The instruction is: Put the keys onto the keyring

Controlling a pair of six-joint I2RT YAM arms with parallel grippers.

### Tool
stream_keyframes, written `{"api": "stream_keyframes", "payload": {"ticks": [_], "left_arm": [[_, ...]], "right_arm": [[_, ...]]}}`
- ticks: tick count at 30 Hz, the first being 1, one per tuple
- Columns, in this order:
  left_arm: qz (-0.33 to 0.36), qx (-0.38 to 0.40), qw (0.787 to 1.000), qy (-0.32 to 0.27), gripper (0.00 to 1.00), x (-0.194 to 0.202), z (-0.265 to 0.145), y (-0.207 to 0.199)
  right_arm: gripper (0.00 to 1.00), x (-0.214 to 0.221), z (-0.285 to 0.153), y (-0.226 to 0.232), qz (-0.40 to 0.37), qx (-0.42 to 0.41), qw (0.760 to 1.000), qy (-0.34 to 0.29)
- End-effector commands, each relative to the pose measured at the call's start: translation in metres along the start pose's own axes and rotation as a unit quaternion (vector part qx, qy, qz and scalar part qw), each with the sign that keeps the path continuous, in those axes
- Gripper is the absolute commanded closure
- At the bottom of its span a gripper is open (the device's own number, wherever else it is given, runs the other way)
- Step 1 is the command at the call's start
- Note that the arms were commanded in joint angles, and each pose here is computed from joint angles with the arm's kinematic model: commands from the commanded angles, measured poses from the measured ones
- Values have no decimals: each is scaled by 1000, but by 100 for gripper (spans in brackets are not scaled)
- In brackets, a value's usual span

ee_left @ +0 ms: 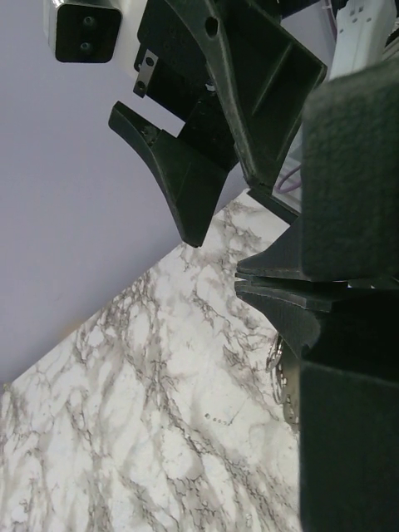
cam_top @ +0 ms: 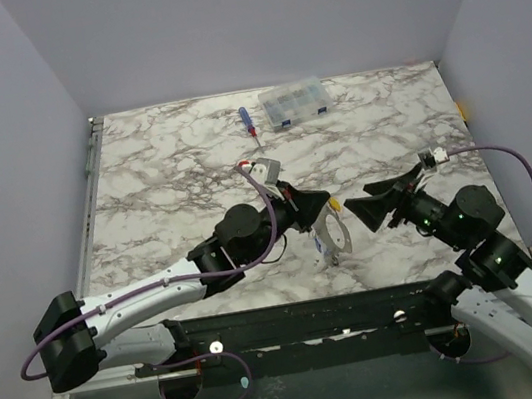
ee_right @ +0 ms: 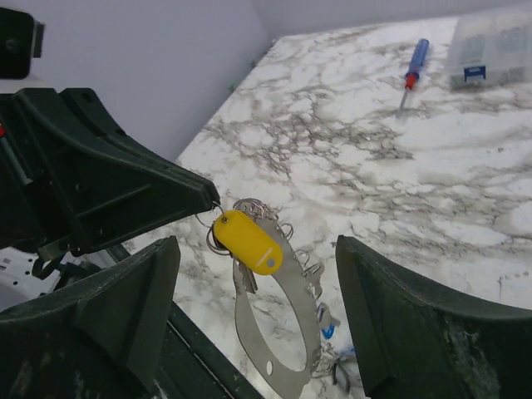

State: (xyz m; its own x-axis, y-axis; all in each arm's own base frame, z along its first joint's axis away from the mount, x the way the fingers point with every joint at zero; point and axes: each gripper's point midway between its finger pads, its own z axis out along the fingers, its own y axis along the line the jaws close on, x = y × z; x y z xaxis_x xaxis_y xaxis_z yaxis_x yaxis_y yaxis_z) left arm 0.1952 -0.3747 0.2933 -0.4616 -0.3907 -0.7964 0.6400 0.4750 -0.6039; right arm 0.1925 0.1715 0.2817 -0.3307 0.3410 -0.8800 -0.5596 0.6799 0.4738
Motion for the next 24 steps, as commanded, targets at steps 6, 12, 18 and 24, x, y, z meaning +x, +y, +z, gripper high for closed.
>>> {"api": "stream_keyframes", "payload": {"ticks": [6,12,18,24], "left_arm": [[30,73,997,-28,100,-46,-19,-43],[64,123,990,3,100,-54,-27,-71],[78,166,983,18,100,-61,-42,-92],[77,194,978,20,100,-68,-54,-105]], "right_arm": [[12,-28,-18,59,-113,-158,980,-49],[13,-34,-21,84,-188,-225,956,-19],[18,-36,-21,97,-228,-263,938,6],[17,-29,-18,106,-236,-302,922,54]]}}
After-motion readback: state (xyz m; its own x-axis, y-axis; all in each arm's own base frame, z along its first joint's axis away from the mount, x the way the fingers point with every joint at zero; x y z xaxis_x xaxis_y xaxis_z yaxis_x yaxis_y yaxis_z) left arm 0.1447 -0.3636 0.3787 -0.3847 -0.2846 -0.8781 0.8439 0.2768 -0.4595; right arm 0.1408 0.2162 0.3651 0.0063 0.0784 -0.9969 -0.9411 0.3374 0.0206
